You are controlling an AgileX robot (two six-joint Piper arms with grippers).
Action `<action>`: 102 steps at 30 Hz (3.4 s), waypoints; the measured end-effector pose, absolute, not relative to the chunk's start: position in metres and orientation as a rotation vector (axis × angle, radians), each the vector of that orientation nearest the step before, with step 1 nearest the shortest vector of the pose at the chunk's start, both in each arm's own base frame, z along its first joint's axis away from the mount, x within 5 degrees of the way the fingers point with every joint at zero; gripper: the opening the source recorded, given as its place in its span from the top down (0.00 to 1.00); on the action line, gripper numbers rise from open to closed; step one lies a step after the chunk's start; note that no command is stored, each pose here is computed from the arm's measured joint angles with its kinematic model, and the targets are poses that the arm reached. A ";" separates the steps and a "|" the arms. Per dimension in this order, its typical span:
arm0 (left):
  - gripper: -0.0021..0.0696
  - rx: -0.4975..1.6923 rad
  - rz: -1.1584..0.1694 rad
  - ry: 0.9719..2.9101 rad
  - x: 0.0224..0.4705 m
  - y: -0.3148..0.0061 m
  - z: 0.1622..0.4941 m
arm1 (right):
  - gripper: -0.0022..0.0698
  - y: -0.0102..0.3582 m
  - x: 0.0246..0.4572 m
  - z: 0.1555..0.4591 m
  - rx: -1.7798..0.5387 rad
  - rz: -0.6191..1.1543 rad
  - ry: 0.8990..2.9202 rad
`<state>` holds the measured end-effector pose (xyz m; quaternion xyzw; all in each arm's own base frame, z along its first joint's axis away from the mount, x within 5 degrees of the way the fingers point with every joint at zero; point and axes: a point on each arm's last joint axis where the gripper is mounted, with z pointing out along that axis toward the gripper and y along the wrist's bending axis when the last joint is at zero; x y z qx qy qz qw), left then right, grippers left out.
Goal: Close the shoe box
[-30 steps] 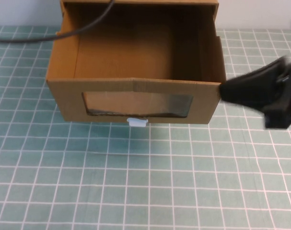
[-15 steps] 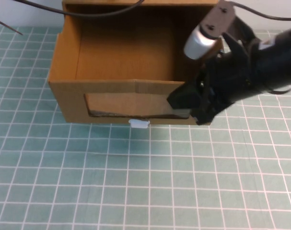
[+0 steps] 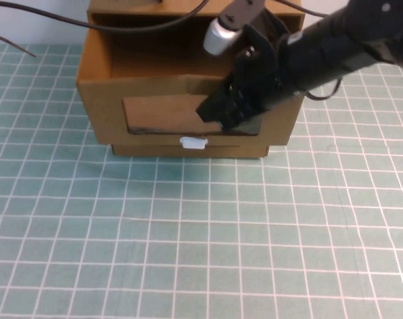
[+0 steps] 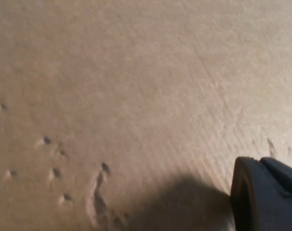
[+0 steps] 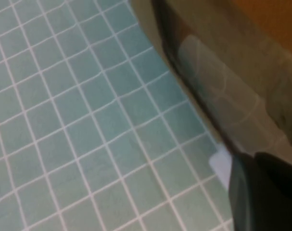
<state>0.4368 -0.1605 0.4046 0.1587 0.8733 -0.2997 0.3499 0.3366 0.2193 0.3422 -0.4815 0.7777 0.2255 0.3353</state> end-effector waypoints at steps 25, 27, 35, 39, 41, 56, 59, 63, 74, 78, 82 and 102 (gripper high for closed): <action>0.98 0.366 -0.835 2.255 0.441 -0.143 0.407 | 0.99 0.258 0.340 0.394 -1.485 0.581 1.874; 0.98 0.378 -0.850 2.253 0.441 -0.144 0.406 | 0.99 0.261 0.319 0.408 -1.512 0.532 1.843; 0.98 0.398 -0.868 2.253 0.442 -0.145 0.404 | 0.99 0.272 0.269 0.352 -1.559 0.432 1.885; 0.98 0.396 -0.877 2.253 0.442 -0.144 0.404 | 0.99 0.267 0.275 0.303 -1.487 0.353 1.923; 0.98 0.394 -0.881 2.252 0.442 -0.144 0.404 | 0.99 0.266 0.281 0.294 -1.452 0.335 1.926; 0.98 0.418 -0.901 2.240 0.442 -0.144 0.404 | 0.99 0.271 0.383 0.283 -1.239 0.262 1.916; 0.98 0.427 -0.903 2.235 0.442 -0.145 0.404 | 0.99 0.270 0.398 0.288 -1.204 0.285 1.919; 0.98 0.432 -0.901 2.231 0.442 -0.145 0.405 | 0.99 0.269 0.405 0.293 -1.200 0.320 1.930; 0.98 0.515 -0.881 2.145 0.425 -0.143 0.440 | 0.99 0.258 0.387 0.310 -1.332 0.402 1.989; 0.98 0.575 -0.880 2.039 0.401 -0.139 0.474 | 0.99 0.246 0.356 0.354 -1.382 0.490 1.953; 0.98 0.624 -0.858 1.918 0.362 -0.133 0.517 | 0.99 0.222 0.317 0.415 -1.337 0.499 1.877; 0.98 0.654 -0.543 1.804 0.124 -0.071 0.572 | 0.99 0.043 0.079 0.475 -0.463 0.344 1.740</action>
